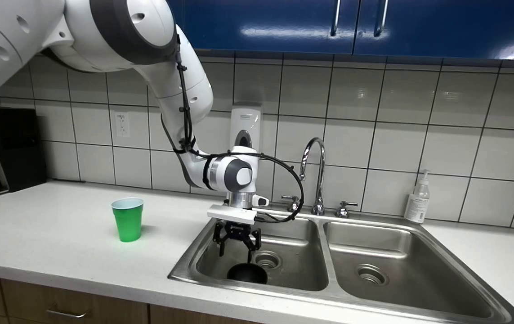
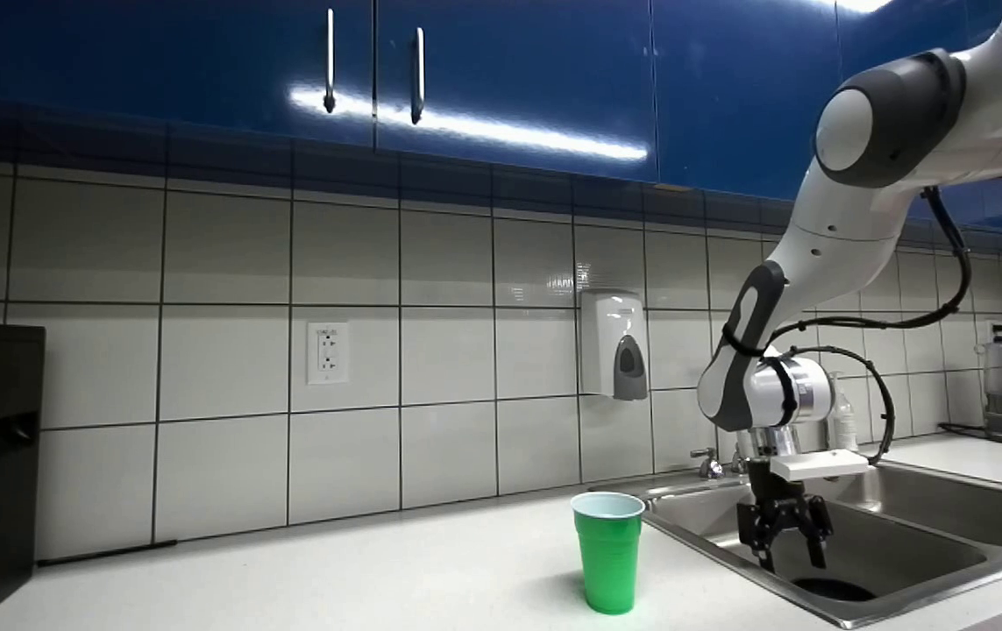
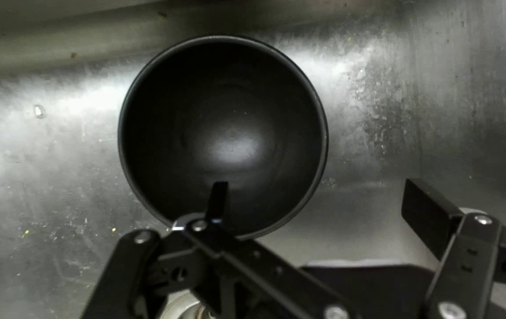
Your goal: Put the black bowl in the sink on the left.
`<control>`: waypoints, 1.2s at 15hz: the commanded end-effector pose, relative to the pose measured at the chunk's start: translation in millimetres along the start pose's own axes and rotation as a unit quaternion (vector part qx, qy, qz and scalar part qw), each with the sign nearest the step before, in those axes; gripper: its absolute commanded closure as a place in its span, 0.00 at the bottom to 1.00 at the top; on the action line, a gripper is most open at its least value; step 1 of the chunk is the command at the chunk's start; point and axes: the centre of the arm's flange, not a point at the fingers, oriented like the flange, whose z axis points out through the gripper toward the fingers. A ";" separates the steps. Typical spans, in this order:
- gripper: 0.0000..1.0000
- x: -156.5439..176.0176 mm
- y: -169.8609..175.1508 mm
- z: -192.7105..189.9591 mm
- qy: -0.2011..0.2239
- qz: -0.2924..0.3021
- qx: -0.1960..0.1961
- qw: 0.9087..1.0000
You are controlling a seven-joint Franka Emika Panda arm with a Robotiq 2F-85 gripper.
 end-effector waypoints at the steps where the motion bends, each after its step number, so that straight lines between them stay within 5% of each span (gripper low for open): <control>1: 0.00 0.3 -1.4 -23.3 0.019 0.006 0.008 1.000; 18: 0.00 -48.6 -60.5 -167.1 0.151 -0.050 -0.024 0.987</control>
